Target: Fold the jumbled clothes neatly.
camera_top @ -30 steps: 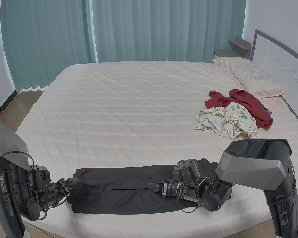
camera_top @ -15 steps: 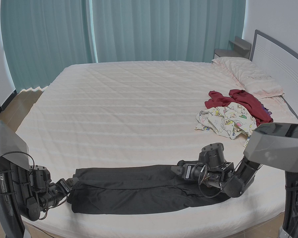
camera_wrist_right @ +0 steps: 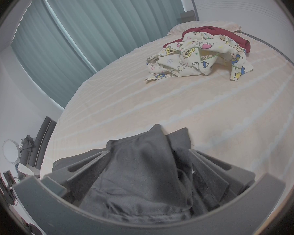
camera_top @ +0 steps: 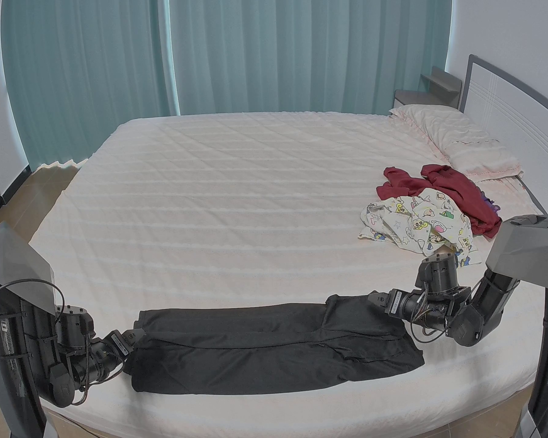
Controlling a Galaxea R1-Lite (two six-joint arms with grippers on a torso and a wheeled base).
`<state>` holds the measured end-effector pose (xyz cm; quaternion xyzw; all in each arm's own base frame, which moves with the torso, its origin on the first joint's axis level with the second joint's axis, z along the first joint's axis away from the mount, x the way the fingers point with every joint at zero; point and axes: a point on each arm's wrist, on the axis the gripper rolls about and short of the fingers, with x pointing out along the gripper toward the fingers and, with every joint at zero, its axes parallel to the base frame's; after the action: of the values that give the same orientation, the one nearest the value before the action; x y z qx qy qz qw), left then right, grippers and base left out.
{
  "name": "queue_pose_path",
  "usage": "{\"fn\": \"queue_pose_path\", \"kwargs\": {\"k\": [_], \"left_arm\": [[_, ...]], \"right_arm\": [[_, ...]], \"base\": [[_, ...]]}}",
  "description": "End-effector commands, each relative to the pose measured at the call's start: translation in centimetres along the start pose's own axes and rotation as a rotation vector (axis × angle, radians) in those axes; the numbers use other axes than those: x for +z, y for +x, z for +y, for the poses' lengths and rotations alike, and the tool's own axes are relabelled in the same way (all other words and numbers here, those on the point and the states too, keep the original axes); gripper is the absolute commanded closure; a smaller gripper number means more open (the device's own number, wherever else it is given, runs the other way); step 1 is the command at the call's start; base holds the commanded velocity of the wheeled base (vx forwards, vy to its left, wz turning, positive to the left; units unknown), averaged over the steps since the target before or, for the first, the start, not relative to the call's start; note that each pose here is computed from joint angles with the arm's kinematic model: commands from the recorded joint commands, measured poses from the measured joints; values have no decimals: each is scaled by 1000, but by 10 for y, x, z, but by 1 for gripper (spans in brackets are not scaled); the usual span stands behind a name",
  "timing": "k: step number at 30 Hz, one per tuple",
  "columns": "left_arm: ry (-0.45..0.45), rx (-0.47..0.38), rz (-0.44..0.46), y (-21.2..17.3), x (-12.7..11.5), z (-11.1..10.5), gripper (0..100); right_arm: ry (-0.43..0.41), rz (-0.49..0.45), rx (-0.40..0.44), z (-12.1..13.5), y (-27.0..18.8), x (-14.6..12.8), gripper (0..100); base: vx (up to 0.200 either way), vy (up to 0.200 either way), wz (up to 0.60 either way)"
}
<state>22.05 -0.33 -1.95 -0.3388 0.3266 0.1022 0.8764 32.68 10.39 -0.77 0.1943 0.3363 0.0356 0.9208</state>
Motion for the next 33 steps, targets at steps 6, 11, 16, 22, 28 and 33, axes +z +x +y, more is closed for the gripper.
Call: {"fn": "queue_pose_path", "kwargs": {"k": [6,11,16,22,28,33], "left_arm": [[1,-10,-10,1,1,-1,0],[1,-10,-10,1,1,-1,0],[0,-6,-6,2,0,0,0],[0,-6,-6,2,0,0,0],[2,-6,-4,2,-1,0,0],[2,-4,-4,1,-1,0,0]], "right_arm": [[25,4,-19,-10,31,-1,0],[20,17,-15,-7,44,-5,100],[23,14,-17,-7,49,-9,100],[26,-58,-4,-5,35,0,100],[18,-114,1,-4,28,-1,100],[9,-83,-15,-8,33,-11,100]], "base": [[0,0,0],[0,0,0],[0,0,0],[0,0,0],[0,0,0],[0,0,0]]}}
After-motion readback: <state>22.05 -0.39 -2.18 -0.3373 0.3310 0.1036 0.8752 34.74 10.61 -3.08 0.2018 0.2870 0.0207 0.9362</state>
